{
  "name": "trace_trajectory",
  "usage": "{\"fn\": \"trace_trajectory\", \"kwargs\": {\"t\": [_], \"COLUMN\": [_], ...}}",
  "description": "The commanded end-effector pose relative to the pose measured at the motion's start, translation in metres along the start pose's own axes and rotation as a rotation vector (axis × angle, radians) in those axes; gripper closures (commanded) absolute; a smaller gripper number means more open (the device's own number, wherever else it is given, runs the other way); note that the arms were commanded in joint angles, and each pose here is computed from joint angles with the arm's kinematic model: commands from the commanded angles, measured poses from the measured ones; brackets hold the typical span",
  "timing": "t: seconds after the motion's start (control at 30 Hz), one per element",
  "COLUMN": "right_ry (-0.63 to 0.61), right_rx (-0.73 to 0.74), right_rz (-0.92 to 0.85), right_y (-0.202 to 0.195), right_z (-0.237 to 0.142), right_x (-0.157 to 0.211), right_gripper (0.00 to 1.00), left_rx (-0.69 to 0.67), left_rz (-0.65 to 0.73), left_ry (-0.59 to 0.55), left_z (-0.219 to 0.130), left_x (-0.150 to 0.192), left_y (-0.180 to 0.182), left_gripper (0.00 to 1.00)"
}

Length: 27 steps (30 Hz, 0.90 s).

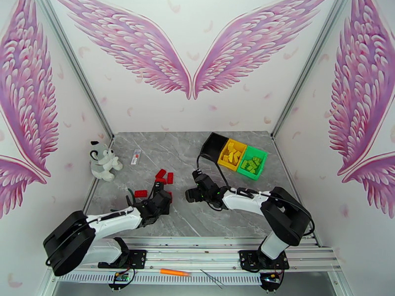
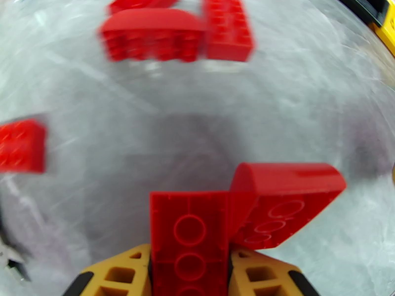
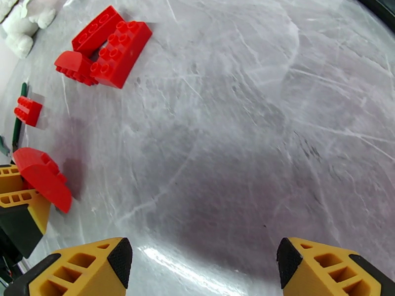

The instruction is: Sort the legos into containers by color

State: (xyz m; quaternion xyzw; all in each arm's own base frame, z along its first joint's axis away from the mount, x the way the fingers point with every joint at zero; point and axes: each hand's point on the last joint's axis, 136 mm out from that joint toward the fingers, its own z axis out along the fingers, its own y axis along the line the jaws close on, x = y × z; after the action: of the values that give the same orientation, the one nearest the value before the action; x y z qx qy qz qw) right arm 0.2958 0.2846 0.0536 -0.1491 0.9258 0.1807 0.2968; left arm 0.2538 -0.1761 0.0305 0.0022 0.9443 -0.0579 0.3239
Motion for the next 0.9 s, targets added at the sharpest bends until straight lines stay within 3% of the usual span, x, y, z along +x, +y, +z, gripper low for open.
{"fn": "trace_trajectory", "kwargs": {"t": [0.0, 0.23, 0.53, 0.73, 0.87], "right_ry": [-0.025, -0.033, -0.037, -0.042, -0.042], "right_rx": [0.034, 0.056, 0.067, 0.066, 0.063], "right_rz": [0.008, 0.009, 0.016, 0.018, 0.022], "right_y": [-0.008, -0.015, -0.019, -0.019, -0.019], "right_z": [-0.012, -0.020, -0.023, -0.028, -0.028], "right_x": [-0.001, 0.002, 0.002, 0.002, 0.002], "right_gripper": [0.16, 0.16, 0.16, 0.15, 0.15], "left_rx": [0.061, 0.064, 0.054, 0.062, 0.086], "left_rz": [0.024, 0.028, 0.031, 0.018, 0.010], "left_ry": [-0.026, 0.011, 0.004, -0.012, -0.031], "left_z": [0.009, 0.024, 0.018, 0.009, 0.001], "left_x": [-0.016, -0.006, -0.006, -0.006, -0.010], "left_y": [-0.032, -0.039, -0.032, -0.026, -0.026], "left_gripper": [0.66, 0.33, 0.39, 0.22, 0.19]}}
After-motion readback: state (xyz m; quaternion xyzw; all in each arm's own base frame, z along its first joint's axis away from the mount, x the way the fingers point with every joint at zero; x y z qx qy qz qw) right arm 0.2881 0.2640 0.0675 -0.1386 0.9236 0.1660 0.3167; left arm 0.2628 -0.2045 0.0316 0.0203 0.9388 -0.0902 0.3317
